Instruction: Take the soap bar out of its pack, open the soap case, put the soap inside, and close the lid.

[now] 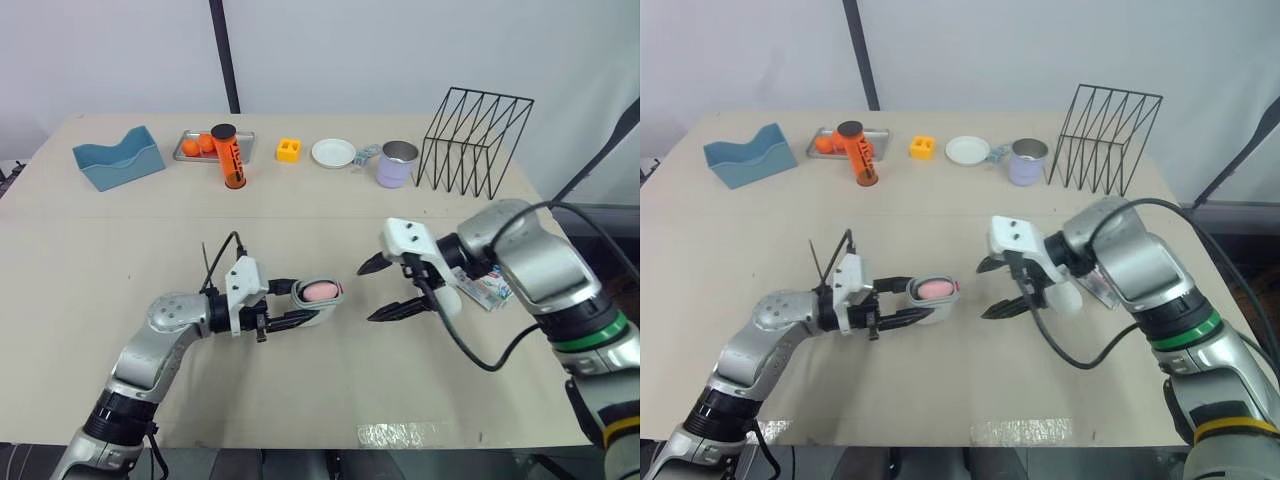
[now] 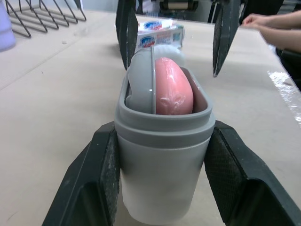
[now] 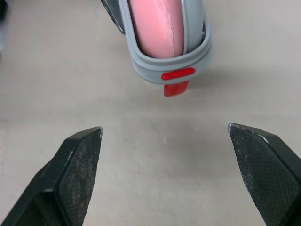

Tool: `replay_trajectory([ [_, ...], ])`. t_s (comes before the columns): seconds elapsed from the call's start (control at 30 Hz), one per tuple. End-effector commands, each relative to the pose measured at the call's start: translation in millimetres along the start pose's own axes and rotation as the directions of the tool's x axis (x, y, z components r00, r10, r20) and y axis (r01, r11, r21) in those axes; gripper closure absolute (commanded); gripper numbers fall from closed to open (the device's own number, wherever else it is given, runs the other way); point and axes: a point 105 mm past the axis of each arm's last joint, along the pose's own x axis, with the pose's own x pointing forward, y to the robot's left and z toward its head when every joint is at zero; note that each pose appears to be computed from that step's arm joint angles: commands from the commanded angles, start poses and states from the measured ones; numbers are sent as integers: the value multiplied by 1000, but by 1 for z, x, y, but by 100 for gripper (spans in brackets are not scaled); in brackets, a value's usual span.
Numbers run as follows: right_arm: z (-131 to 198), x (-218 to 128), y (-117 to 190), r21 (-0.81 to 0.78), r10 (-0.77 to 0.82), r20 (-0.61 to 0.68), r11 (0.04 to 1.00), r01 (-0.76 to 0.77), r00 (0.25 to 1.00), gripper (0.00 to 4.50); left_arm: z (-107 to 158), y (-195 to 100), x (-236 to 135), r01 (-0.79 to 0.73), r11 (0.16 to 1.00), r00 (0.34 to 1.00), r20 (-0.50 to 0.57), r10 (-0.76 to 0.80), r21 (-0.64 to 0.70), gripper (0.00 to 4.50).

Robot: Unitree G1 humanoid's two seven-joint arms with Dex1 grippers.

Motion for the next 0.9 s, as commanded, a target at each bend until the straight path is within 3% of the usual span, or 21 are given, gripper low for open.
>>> replay_trajectory([
  [0.03, -4, -8, 1, -47, -20, 28, 999, 21, 999, 8, -5, -11, -2, 22, 1000, 1000, 19, -22, 1, 249],
  [0.37, 4, -12, -3, -47, -73, 62, 996, 76, 995, 8, -16, -6, -4, 17, 997, 1000, -23, -19, -72, 249],
  [0.57, 13, -37, -11, -47, -185, 35, 981, 187, 982, 8, -17, -6, -6, 21, 998, 999, -45, -24, -62, 249],
  [0.63, 13, -47, -14, -23, -236, -11, 972, 236, 972, 8, -17, -6, -7, 18, 998, 999, -47, -21, -61, 249],
  [0.9, -1, -96, -19, 70, -525, -258, 827, 558, 811, 8, -13, -1, -6, -1, 999, 1000, -28, 0, -39, 249],
])
